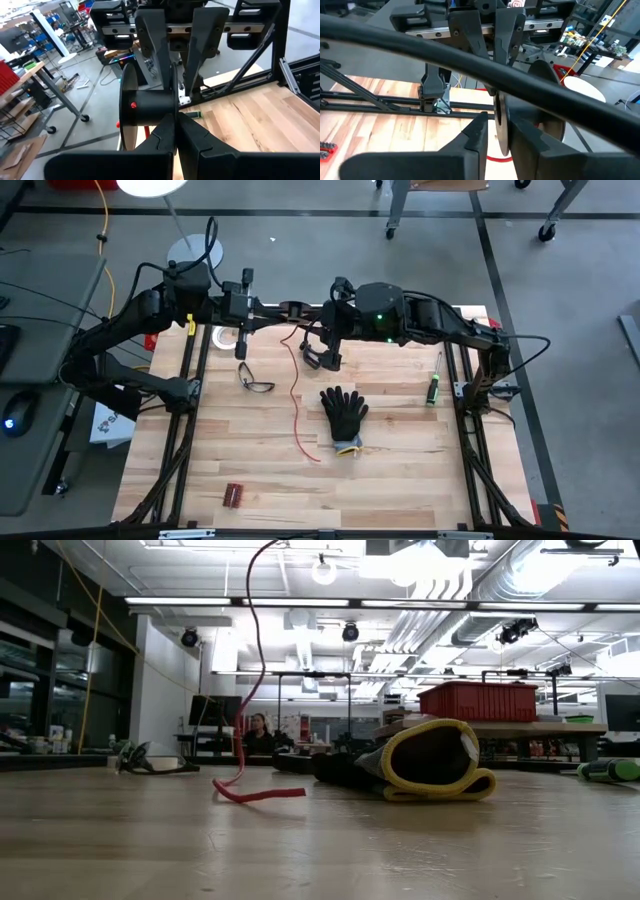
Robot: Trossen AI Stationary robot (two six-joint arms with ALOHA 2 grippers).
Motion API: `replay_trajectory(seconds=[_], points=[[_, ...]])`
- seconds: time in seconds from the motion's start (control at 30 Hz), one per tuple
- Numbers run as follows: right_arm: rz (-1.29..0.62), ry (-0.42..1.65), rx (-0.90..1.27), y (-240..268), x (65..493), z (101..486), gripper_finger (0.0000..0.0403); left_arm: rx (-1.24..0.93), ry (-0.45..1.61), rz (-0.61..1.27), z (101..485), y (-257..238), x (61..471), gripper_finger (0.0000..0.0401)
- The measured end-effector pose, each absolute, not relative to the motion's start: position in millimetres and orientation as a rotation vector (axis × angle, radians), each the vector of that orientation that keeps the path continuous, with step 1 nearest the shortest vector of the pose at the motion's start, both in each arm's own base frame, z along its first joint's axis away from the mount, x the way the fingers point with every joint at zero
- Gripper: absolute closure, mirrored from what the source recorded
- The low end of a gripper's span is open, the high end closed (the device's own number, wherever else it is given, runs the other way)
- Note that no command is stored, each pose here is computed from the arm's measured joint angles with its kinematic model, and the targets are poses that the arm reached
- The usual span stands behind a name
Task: Coil cords
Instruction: Coil the orange wire onto the spool
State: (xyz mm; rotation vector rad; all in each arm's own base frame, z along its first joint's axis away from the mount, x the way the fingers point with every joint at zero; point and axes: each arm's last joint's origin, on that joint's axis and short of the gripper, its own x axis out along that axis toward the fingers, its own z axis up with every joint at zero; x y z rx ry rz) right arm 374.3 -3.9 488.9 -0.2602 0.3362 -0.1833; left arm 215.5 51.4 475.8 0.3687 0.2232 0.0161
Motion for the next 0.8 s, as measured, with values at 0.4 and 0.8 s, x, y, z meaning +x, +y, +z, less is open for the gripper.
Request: replay_trajectory(seconds=[0.4,0.8], points=[[-0.188,0.337,-0.260,-4,374,489,0.0354,0.367,0.223,0.014,476,51,215,0.0401],[-0.242,0.255,-0.197,-4,351,511,0.0343,0.181,0.162,0.039,488,45,194,0.0401]])
